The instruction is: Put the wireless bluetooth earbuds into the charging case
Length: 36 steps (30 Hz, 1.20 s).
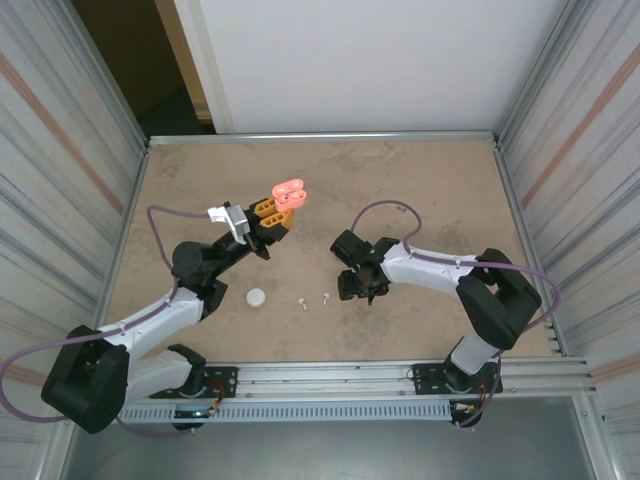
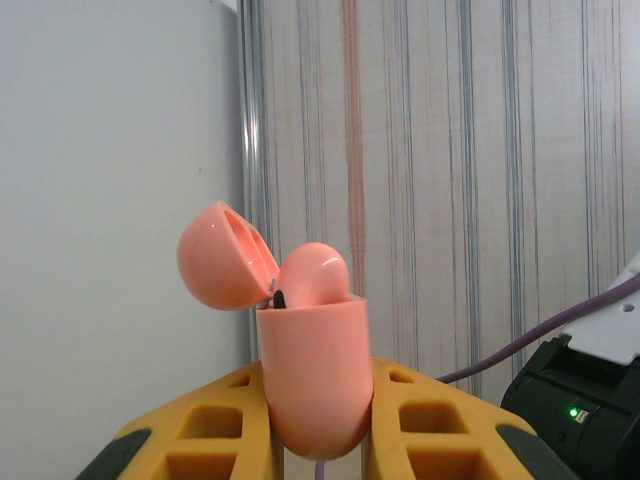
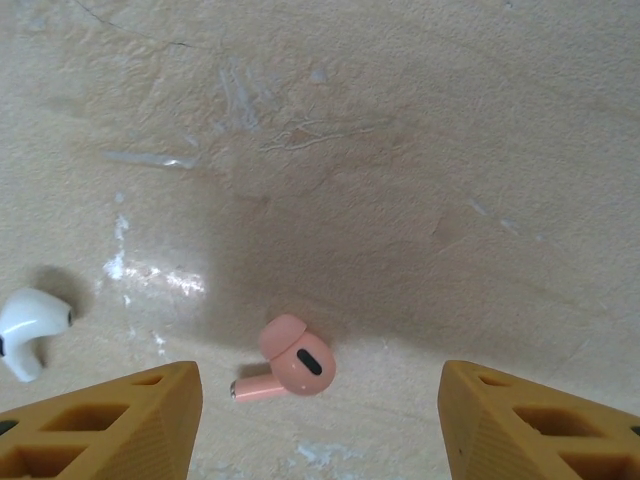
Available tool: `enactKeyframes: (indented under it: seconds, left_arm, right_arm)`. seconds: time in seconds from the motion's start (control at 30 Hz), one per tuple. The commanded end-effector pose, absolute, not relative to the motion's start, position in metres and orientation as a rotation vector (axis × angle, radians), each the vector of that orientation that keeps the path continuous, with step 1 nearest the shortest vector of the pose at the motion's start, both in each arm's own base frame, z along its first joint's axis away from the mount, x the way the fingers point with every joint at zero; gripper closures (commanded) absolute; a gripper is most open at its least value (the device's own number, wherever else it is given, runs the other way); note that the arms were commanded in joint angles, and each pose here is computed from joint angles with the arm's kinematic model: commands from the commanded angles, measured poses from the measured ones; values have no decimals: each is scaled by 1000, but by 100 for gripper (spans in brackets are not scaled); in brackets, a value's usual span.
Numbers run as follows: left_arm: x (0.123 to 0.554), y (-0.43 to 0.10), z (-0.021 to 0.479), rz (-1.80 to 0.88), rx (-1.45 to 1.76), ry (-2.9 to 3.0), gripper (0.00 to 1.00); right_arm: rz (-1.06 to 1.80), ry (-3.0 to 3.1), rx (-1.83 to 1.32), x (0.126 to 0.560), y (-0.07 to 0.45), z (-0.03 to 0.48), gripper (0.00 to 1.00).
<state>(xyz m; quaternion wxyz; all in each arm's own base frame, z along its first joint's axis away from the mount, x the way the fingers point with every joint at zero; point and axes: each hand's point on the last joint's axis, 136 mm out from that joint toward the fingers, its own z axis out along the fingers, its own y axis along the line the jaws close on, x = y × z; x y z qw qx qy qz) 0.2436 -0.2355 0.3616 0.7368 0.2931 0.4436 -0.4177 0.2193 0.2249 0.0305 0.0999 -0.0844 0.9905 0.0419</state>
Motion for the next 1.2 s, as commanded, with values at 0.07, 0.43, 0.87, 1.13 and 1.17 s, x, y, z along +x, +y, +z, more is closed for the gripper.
enactKeyframes:
  seconds: [0.07, 0.43, 0.87, 1.13, 1.17]
  left_arm:
    - [235, -233, 378, -904, 643, 906, 100]
    - [236, -234, 377, -906, 645, 911, 100]
    - [237, -235, 377, -911, 647, 915, 100]
    - [238, -235, 377, -912, 645, 916, 100]
    - [237, -236, 377, -914, 647, 914, 100]
  right_arm:
    - [44, 2930, -310, 220, 225, 29, 38]
    - [-41, 2960, -332, 212, 216, 19, 40]
    - [-90, 2968, -352, 203, 207, 21, 49]
    - [-111, 2967, -343, 200, 200, 24, 58]
    - [-115, 2965, -344, 200, 200, 25, 58]
